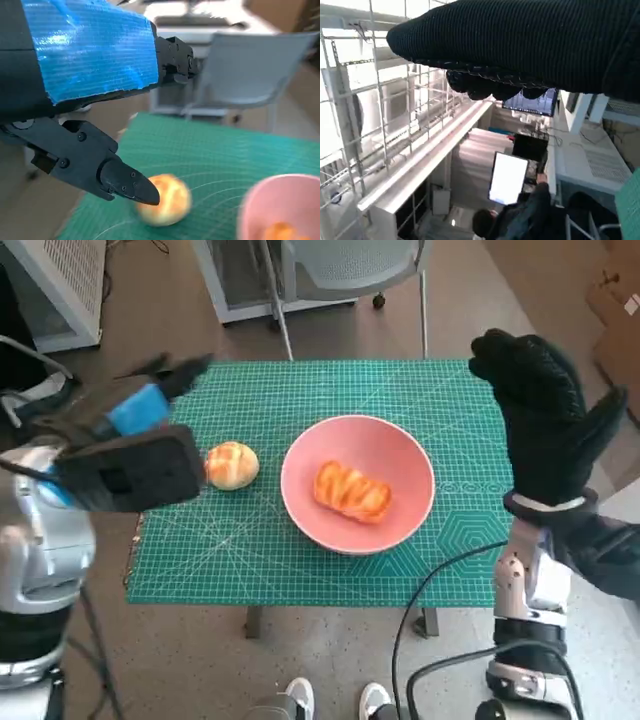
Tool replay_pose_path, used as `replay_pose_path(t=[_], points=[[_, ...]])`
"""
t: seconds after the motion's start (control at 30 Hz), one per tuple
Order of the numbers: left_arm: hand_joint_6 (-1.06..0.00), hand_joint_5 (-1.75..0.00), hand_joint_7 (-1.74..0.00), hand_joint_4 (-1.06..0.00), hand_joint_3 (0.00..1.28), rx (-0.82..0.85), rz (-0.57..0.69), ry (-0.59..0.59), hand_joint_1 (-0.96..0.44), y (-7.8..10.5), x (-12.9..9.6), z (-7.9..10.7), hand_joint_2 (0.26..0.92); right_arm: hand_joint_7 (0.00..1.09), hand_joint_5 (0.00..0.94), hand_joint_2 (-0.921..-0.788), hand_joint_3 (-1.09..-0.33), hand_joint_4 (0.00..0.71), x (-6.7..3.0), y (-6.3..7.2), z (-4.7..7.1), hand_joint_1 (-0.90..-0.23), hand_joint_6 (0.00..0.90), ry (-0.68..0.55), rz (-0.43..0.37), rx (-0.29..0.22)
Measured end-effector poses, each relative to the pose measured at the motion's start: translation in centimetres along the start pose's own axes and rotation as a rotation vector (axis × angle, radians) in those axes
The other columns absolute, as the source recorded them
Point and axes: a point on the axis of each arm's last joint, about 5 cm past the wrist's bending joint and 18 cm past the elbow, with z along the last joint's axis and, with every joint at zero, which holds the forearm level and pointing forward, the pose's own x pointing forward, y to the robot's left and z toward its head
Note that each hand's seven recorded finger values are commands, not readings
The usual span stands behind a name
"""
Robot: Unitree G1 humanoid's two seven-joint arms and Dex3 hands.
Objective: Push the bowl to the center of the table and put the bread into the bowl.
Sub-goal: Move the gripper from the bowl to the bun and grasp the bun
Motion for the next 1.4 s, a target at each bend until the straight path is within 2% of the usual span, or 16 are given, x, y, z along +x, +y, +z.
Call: replay_pose_path(t=[0.27,0.67,0.97,1.4], points=[[-0.14,0.00,-0.01,0.00,0.00,-0.016,-0.073,0.032,-0.28,-1.1,0.8,-0.5,0.713,0.00,0.001,-0.921,-0.650,0.315,0.46,0.0,-0.2,-0.580,0.364,-0.010,0.014,0.029],[-0.14,0.00,0.00,0.00,0.00,-0.047,-0.184,0.079,-0.21,-3.8,3.4,-0.5,0.708,0.01,0.004,-0.921,-0.647,0.324,0.62,-0.2,-0.6,-0.582,0.384,-0.006,0.036,0.053],[-0.15,0.00,-0.01,0.00,0.00,-0.015,-0.200,0.107,-0.12,-5.2,6.4,0.4,0.705,0.01,0.004,-0.921,-0.647,0.328,0.74,-0.5,-0.5,-0.583,0.388,-0.005,0.039,0.051],[-0.18,0.00,-0.02,0.00,0.00,0.098,-0.217,0.221,-0.11,-8.3,9.9,0.8,0.706,0.01,0.003,-0.921,-0.651,0.330,0.78,-0.8,0.0,-0.581,0.388,-0.012,0.045,0.030]])
